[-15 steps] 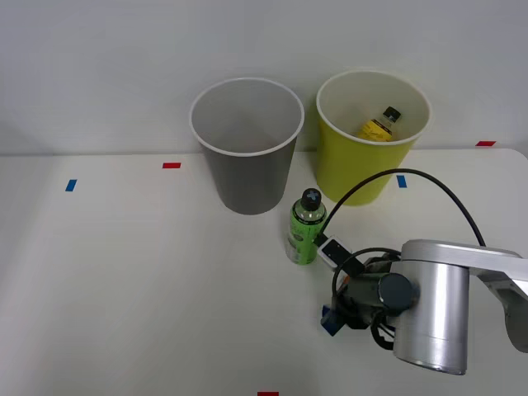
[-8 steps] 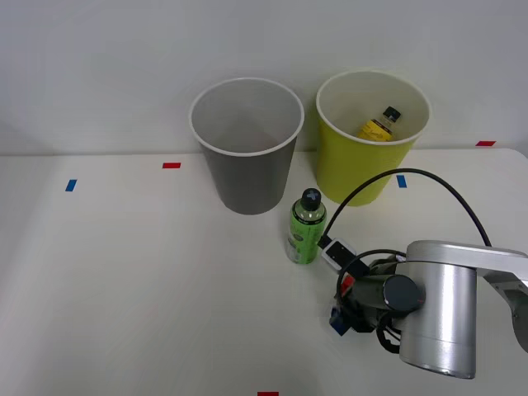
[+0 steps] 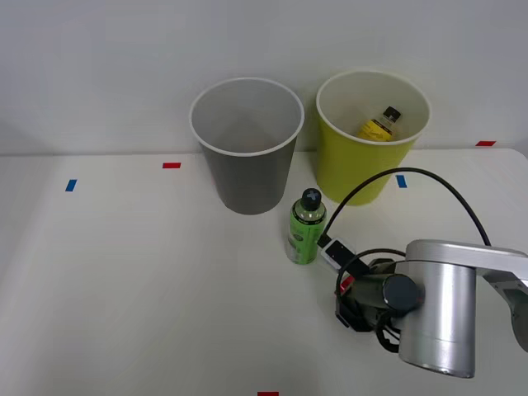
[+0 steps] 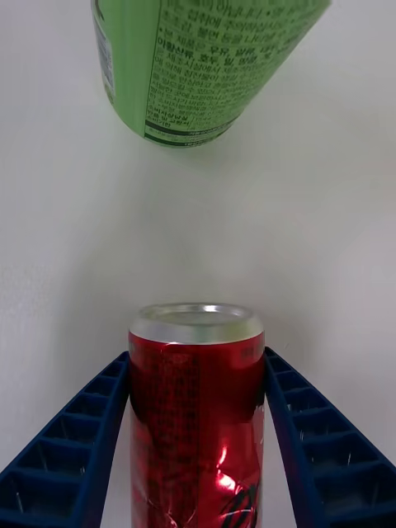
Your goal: Put cans in the gray bin, plastic bottles in the light green bin
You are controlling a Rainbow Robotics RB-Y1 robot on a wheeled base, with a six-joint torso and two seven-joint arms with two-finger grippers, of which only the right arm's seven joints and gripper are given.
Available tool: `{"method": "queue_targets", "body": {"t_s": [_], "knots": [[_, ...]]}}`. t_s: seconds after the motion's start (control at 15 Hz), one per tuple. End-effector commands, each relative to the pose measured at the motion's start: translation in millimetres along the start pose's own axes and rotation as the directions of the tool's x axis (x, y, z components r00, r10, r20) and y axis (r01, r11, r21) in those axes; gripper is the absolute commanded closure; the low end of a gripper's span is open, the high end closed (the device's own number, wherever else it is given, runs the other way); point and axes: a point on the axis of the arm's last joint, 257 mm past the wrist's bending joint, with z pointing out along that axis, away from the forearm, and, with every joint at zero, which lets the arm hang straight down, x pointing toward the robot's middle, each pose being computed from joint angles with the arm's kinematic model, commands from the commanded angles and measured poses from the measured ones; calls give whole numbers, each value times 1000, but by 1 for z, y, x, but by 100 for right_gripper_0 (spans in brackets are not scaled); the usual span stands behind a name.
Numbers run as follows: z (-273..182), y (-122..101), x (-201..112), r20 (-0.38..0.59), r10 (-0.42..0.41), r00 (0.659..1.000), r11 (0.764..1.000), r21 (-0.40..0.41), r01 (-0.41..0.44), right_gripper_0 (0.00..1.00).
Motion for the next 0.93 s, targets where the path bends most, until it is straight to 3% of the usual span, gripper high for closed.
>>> {"method": "queue_targets", "body": {"t_s": [0.07,0.2,0.33,0.73,0.93], "knots": [[0,0,1,-5,-6,1000,1000,1,6,55],[0,4,6,-22,0,1000,1000,-12,0,68],[0,3,6,-23,7,1000,1000,-10,-7,73],[-1,-2,3,-12,33,999,999,8,-33,74],[-9,-17,-8,7,59,998,995,74,-59,74]]}}
